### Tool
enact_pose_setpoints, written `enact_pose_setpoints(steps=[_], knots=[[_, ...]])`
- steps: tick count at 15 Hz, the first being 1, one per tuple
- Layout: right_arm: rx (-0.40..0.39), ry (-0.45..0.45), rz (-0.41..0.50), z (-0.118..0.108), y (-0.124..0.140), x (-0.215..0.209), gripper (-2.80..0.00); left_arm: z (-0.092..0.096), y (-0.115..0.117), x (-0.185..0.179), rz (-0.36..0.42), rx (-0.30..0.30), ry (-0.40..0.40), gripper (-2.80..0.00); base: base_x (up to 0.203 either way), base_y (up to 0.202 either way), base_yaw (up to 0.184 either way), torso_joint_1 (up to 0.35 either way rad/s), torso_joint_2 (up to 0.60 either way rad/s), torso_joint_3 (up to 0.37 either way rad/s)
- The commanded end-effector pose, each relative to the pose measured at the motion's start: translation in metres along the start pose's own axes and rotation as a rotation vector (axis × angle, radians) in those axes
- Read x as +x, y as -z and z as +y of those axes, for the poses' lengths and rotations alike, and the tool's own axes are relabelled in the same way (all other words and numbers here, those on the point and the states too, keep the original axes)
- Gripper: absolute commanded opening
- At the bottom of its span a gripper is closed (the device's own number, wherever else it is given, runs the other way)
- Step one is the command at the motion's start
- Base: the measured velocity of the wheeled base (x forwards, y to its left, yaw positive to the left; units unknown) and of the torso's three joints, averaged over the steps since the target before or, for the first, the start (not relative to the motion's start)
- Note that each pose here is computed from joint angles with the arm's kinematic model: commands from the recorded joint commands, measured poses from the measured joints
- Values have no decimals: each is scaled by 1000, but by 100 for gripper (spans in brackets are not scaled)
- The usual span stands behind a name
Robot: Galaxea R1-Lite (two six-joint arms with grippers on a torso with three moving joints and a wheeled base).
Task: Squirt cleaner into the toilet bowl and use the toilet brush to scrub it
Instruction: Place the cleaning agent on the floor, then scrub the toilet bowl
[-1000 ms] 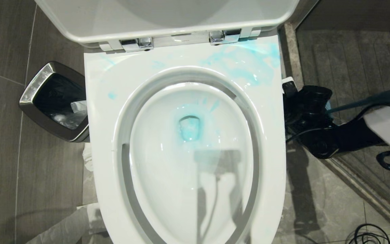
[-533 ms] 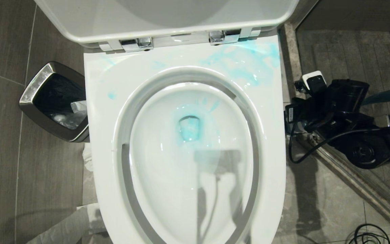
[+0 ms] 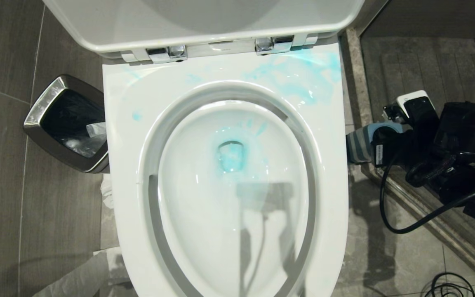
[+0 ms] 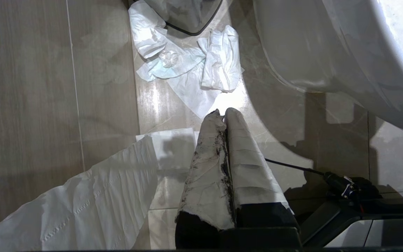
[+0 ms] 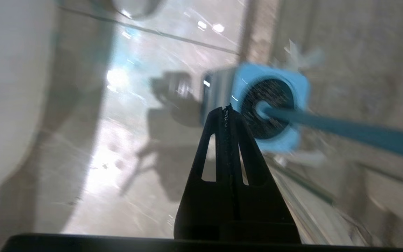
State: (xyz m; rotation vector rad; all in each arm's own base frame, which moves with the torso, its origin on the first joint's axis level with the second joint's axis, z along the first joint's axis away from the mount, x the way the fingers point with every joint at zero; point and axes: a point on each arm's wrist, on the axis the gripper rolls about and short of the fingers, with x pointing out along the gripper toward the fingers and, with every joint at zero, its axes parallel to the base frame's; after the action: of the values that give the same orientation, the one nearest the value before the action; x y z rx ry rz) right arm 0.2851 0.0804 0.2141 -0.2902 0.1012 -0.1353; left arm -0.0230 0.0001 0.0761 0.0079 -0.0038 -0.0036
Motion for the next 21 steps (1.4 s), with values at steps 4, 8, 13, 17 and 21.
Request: enact_pose_setpoints(steps=[4, 8, 13, 17, 21], knots=[[15, -68, -13, 6, 6, 1, -280, 0, 0, 0, 1, 0, -1, -280, 0, 0, 0, 0, 0, 0], [91, -110, 41, 4, 24, 0, -280, 0, 0, 0, 1, 0, -1, -280, 0, 0, 0, 0, 0, 0], [119, -56, 50, 1, 59, 16, -280, 0, 0, 0, 1, 0, -1, -280, 0, 0, 0, 0, 0, 0], [291, -50, 55, -9, 63, 0, -280, 0, 0, 0, 1, 0, -1, -280, 0, 0, 0, 0, 0, 0], [273, 11, 68, -27, 75, -7, 0, 0, 0, 0, 1, 0, -1, -280, 0, 0, 0, 0, 0, 0]])
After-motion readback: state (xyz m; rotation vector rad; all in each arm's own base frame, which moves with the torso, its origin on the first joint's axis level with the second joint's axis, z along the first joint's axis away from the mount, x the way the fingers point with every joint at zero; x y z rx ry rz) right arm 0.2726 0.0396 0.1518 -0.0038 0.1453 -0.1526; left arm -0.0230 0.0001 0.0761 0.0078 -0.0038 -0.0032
